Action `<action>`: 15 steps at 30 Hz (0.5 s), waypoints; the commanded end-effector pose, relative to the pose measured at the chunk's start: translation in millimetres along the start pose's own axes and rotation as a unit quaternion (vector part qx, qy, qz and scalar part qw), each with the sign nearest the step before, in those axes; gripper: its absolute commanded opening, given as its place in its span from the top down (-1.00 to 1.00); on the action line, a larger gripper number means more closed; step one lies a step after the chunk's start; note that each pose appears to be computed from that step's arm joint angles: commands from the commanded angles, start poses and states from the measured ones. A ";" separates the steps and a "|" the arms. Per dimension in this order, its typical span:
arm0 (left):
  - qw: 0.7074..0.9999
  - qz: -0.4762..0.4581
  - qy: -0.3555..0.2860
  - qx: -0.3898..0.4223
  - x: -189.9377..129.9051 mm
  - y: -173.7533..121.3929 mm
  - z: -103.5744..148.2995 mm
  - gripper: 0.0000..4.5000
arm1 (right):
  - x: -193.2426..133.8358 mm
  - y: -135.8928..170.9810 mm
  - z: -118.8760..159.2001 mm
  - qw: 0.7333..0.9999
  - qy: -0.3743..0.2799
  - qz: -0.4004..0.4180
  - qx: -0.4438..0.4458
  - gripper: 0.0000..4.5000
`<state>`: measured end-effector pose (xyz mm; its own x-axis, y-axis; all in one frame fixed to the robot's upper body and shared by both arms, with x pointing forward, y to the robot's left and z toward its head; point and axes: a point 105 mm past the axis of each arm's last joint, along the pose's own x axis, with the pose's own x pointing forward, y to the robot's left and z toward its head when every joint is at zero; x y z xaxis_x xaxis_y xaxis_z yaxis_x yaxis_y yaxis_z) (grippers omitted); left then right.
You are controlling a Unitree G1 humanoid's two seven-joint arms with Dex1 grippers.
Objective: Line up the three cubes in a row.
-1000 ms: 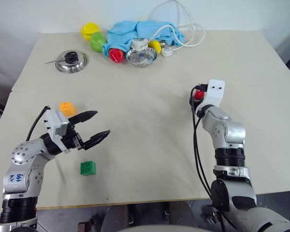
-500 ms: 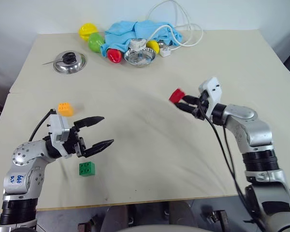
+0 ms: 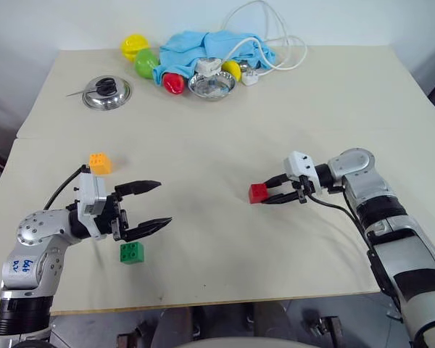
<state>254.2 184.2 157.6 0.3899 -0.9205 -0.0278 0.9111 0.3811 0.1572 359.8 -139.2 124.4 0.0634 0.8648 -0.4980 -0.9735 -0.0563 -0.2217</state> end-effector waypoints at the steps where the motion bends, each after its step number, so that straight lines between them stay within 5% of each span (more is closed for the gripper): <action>1: 1.000 0.007 -0.007 0.021 -6.0 -0.9 13.0 -1.00 | -5.9 1.6 -2.6 0.999 0.007 0.022 0.024 0.37; 2: 1.000 0.010 -0.007 0.020 -7.5 -0.4 13.4 -1.00 | -5.9 0.6 -1.0 0.999 0.001 0.020 0.025 0.37; 11: 0.997 0.075 -0.001 0.019 -32.6 7.7 15.0 -1.00 | -30.7 -2.7 24.1 0.998 -0.050 -0.016 -0.038 -0.97; 15: 0.988 0.150 0.038 -0.002 -79.2 12.5 -0.5 -1.00 | -58.0 14.2 51.8 0.990 -0.120 -0.022 -0.068 -0.99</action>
<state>240.3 240.5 156.1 0.5960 -0.8010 -0.0572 0.7992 0.5847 0.1393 346.7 -165.5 170.6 0.1169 0.9283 -0.3530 -0.9432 -0.0075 -0.3321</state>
